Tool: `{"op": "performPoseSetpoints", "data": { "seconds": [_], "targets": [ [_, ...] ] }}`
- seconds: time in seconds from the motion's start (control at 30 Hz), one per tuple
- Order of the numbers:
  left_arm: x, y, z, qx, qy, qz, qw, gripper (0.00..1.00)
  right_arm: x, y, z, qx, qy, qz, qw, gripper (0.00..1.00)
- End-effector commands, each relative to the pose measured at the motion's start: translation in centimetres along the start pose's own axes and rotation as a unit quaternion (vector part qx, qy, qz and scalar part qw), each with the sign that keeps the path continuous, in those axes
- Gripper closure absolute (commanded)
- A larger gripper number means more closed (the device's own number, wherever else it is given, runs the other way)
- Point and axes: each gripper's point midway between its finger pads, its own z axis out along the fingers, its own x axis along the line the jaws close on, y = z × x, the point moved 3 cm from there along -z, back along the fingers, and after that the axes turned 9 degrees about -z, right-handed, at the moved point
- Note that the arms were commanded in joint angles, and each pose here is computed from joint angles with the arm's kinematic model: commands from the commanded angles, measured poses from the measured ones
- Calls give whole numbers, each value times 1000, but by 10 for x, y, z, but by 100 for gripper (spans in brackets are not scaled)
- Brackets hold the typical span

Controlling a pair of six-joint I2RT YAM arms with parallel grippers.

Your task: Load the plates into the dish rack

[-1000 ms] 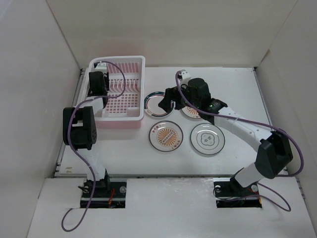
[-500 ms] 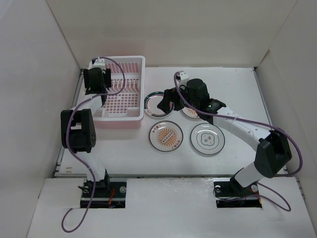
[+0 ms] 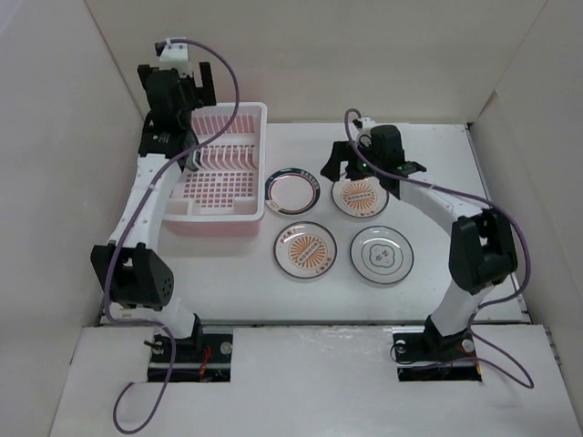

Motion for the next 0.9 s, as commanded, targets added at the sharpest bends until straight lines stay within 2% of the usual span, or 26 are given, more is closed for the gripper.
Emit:
{"op": "performPoseSetpoints", "data": {
  "seconds": [0.0,0.07,0.1,0.13,0.17,0.2,0.23,0.27,0.33,0.47,0.5,0.63,0.67,0.87],
  "targets": [
    [-38,71,-55,-20,-102,-59,993,0,3,40,10,-42,44,-36,997,0],
    [-55,99,-83,-34,-162,-91,982,0,-3,30,31,-20,75,-38,996,3],
    [-58,125,-114,-62,-192,-111,973,0,-10,30,36,-15,80,-32,996,5],
    [-61,135,-131,-73,-211,-134,965,0,-14,30,50,-7,89,-34,995,5],
    [-68,127,-144,-57,-243,-169,954,0,-17,31,55,-6,100,-33,994,6],
    [-70,134,-160,-70,-264,-181,945,0,-17,29,61,0,111,-34,993,6],
    [-65,150,-194,-97,-286,-192,934,0,-20,43,64,-11,117,-38,992,7],
    [-66,132,-200,-76,-293,-200,932,0,-24,30,76,9,126,-33,991,7],
    [-62,135,-235,-84,-317,-218,919,0,-28,26,87,23,131,-30,991,8],
    [-53,112,-256,-54,-308,-213,926,0,-35,28,108,41,135,-28,990,8],
    [-52,107,-256,-44,-304,-209,928,0,-40,14,116,62,134,-20,989,8],
    [-47,81,-263,-15,-292,-211,933,0,-45,4,129,78,138,-11,987,9],
    [-45,83,-269,-25,-295,-216,931,0,-40,1,132,85,142,-10,986,11],
    [-56,48,-274,21,-325,-263,908,0,-44,-22,143,112,152,7,982,13]
  ]
}}
